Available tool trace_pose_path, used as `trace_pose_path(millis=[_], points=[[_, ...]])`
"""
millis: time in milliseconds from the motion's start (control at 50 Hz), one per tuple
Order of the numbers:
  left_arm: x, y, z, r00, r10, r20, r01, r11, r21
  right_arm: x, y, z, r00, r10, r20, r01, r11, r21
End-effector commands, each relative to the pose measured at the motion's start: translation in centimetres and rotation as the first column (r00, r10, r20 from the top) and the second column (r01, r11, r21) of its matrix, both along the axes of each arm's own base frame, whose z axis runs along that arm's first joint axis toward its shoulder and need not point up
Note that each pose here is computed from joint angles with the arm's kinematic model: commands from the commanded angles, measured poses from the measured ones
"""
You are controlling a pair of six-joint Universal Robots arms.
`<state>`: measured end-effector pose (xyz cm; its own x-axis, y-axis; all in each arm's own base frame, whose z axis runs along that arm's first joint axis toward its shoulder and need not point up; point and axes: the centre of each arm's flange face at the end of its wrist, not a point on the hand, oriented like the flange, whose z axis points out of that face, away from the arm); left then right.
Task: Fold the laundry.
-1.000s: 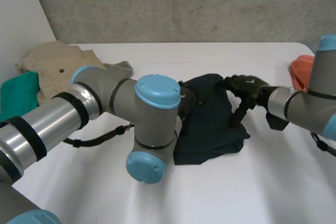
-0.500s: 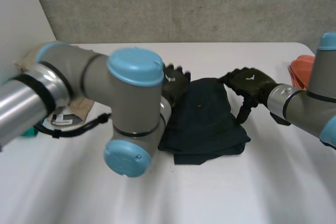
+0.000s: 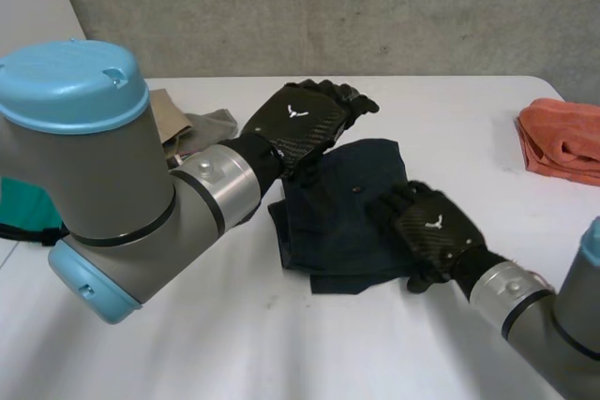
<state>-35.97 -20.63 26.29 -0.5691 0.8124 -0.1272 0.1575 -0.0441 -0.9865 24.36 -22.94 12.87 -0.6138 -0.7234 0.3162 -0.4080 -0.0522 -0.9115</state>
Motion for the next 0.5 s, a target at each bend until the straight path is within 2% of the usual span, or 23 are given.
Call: trace_pose_path(millis=[20, 180, 500], points=[[0.1, 0.0, -0.5, 1.0, 0.011, 0.002, -0.011, 1.0, 0.024, 1.1, -1.2, -1.2, 0.998, 0.046, -0.036, -0.048, 0.998, -0.049], [0.1, 0.0, -0.6, 1.0, 0.011, 0.001, -0.011, 1.0, 0.025, 1.8, -1.8, -1.5, 0.996, 0.074, -0.055, -0.08, 0.99, -0.115], [0.1, 0.1, -0.9, 1.0, 0.013, 0.007, -0.013, 0.999, 0.032, 3.0, -3.2, -2.4, 0.995, 0.088, -0.056, -0.094, 0.988, -0.12]])
